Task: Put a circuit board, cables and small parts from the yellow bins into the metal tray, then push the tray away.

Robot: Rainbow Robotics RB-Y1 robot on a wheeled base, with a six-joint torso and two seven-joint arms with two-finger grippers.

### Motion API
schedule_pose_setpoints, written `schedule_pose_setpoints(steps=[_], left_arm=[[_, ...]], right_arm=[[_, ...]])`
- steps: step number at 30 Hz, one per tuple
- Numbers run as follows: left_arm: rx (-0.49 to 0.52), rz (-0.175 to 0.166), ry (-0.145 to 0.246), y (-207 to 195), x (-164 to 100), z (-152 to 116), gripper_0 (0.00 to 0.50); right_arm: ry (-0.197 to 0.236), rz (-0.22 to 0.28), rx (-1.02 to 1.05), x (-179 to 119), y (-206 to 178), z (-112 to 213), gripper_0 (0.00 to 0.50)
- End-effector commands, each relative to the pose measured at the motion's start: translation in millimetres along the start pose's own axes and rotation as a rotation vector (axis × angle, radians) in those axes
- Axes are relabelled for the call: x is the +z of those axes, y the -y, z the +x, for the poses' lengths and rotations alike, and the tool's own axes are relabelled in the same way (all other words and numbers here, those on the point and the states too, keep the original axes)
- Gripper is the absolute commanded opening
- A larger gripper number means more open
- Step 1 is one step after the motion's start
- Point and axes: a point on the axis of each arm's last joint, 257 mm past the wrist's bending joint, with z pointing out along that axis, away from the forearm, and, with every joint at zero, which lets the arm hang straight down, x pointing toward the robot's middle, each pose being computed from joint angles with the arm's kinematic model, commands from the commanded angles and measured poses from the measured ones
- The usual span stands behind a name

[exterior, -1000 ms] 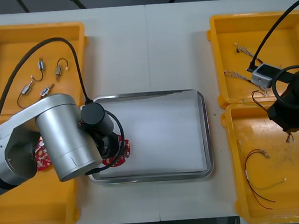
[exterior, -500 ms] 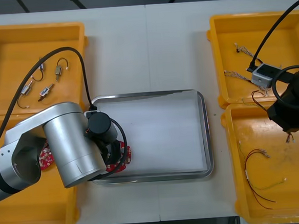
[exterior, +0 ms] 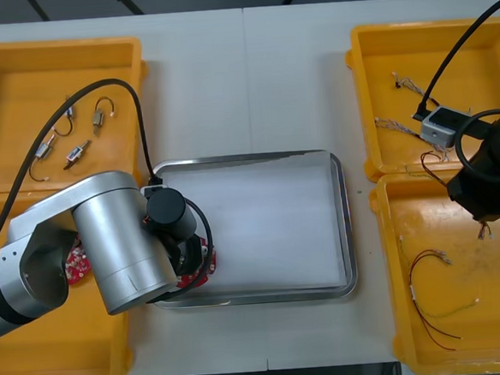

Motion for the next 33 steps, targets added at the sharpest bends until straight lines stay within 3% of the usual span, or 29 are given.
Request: schedule_pose_setpoints(steps=[1, 5, 10, 16, 20, 21, 23, 28, 33], left_arm=[[0.038, 0.053, 0.051, 15, -24, -12, 0.500], [0.036, 0.089, 0.045, 14, -48, -17, 0.500], [0.043, 0.090, 0.060, 2, -70, -24, 0.500], [0.054, 0.092, 0.051, -23, -105, -43, 0.500], [0.046, 0.075, 0.043, -45, -129, -59, 0.500], [0.045, 0.072, 0.042, -48, -132, -61, 0.500], [0.038, 0.069, 0.034, -55, -139, -67, 0.500], [0.050, 0.046, 0.010, -80, -152, -82, 0.500], [0.061, -0.006, 0.009, -112, -155, -101, 0.500]], right_arm=[[0.011, 0.048, -0.038, -10, 13, -4, 0.000], [0.011, 0.048, -0.038, -10, 13, -4, 0.000], [0.011, 0.048, -0.038, -10, 13, -4, 0.000], [0.011, 0.048, -0.038, -10, 13, -4, 0.000], [0.011, 0.048, -0.038, -10, 13, -4, 0.000], [-0.031, 0.014, -0.034, 6, 4, 9, 0.000], [-0.030, 0.015, -0.038, 6, 4, 8, 0.000], [0.012, 0.024, -0.082, 3, 1, -7, 0.000], [0.040, 0.031, -0.176, -1, -15, -24, 0.000]])
